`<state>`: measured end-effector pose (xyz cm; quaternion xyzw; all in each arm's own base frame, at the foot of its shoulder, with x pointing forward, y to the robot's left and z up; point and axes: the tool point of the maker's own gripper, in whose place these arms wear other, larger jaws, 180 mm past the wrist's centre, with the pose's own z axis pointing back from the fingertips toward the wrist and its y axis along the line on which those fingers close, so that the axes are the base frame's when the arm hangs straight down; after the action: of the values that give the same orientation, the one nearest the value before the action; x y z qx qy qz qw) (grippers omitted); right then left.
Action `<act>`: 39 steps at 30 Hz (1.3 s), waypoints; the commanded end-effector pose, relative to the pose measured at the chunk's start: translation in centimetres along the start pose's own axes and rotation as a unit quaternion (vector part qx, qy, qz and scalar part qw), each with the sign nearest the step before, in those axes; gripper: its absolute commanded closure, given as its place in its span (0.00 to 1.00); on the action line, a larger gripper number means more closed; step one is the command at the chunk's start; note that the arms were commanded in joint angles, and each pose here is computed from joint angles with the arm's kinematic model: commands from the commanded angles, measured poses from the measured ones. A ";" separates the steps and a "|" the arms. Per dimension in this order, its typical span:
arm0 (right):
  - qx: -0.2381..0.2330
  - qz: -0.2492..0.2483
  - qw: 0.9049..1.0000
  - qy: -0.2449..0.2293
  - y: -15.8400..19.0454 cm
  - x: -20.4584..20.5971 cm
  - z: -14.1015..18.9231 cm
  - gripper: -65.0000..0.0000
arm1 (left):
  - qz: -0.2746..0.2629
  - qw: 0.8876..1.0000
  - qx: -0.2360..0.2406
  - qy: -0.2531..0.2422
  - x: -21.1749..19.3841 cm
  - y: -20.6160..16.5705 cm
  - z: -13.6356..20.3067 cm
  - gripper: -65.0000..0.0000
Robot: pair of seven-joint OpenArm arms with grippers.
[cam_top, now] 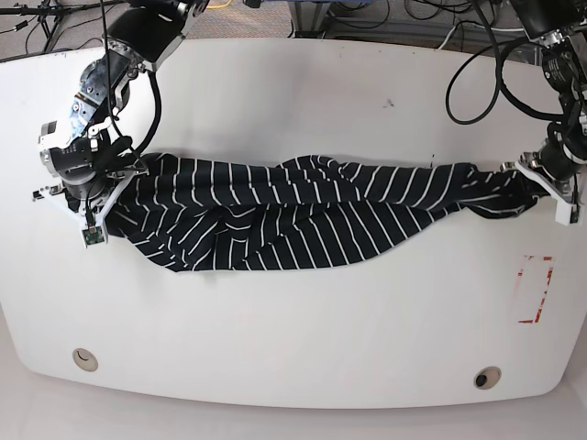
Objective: Fold the T-shirt properly
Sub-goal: 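Lower the shirt onto the table with both grippers, stretched between them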
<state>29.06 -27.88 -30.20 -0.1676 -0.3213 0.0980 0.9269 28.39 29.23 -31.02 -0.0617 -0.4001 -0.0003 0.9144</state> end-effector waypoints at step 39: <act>0.052 -0.032 0.997 0.051 5.3 -9.4 0.8 1.00 | -0.169 0.966 0.036 0.192 -11.0 3.8 2.2 0.99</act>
<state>20.55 -24.93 -37.71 -0.1009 -0.2632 0.0774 0.9563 19.06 32.22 -38.94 0.0296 -0.2213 -0.1371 0.9651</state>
